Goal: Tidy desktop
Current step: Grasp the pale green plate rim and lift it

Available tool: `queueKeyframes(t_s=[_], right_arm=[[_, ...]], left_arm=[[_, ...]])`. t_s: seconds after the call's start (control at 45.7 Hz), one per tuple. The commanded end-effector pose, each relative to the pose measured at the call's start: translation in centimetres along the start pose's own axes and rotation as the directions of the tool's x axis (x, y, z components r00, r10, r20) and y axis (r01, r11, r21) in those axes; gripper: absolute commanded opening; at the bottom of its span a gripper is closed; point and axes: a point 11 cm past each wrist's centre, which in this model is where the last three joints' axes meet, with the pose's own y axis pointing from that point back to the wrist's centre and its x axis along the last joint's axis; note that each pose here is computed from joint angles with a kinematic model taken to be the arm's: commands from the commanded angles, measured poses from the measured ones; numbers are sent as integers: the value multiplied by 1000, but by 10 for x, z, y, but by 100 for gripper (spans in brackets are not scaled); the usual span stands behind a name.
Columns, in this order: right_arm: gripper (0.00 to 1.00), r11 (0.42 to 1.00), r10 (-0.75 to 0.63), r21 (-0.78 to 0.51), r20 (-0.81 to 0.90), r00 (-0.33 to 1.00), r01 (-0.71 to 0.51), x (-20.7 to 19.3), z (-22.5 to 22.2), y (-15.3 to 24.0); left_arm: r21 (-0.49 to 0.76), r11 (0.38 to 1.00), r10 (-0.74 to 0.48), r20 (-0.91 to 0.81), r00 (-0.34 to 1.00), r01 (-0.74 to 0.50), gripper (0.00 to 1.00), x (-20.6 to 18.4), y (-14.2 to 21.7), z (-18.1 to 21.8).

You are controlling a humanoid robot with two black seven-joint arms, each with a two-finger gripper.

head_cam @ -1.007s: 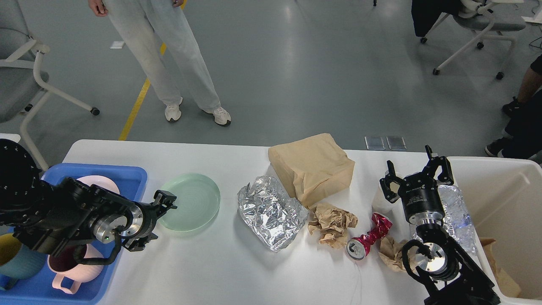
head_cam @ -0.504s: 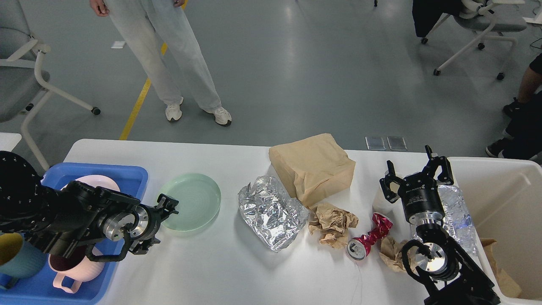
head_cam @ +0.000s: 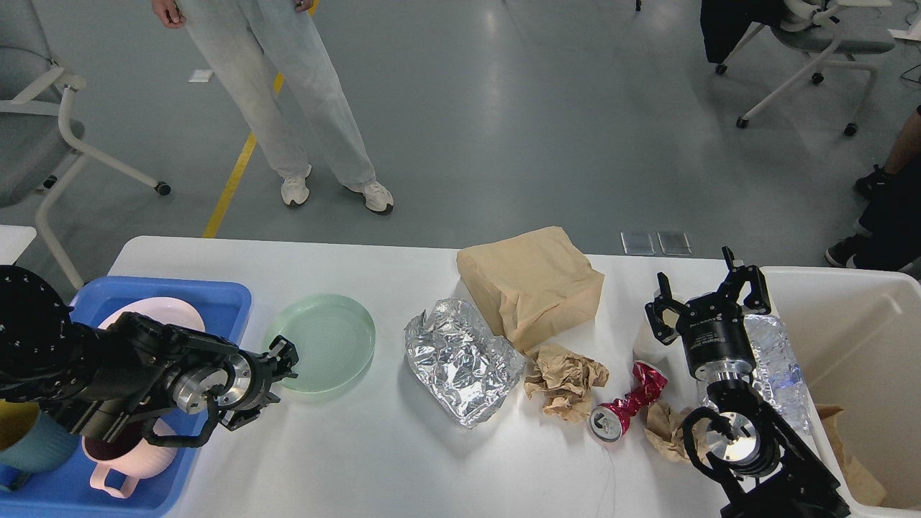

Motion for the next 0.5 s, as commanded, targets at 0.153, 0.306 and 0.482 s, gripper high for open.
queueKeyframes(t_s=[0.153, 0.306, 0.482], right_arm=[[100, 1000, 0, 0, 0, 1000, 0, 0, 0, 0], [100, 1000, 0, 0, 0, 1000, 0, 0, 0, 0], [100, 1000, 0, 0, 0, 1000, 0, 0, 0, 0]], left_arm=[[-5, 1000, -6, -30, 1000, 6, 24, -2, -8, -6], [-13, 1000, -9, -37, 999, 8, 11, -3, -9, -4], [-7, 1000, -11, -42, 999, 11, 0, -3, -9, -4]])
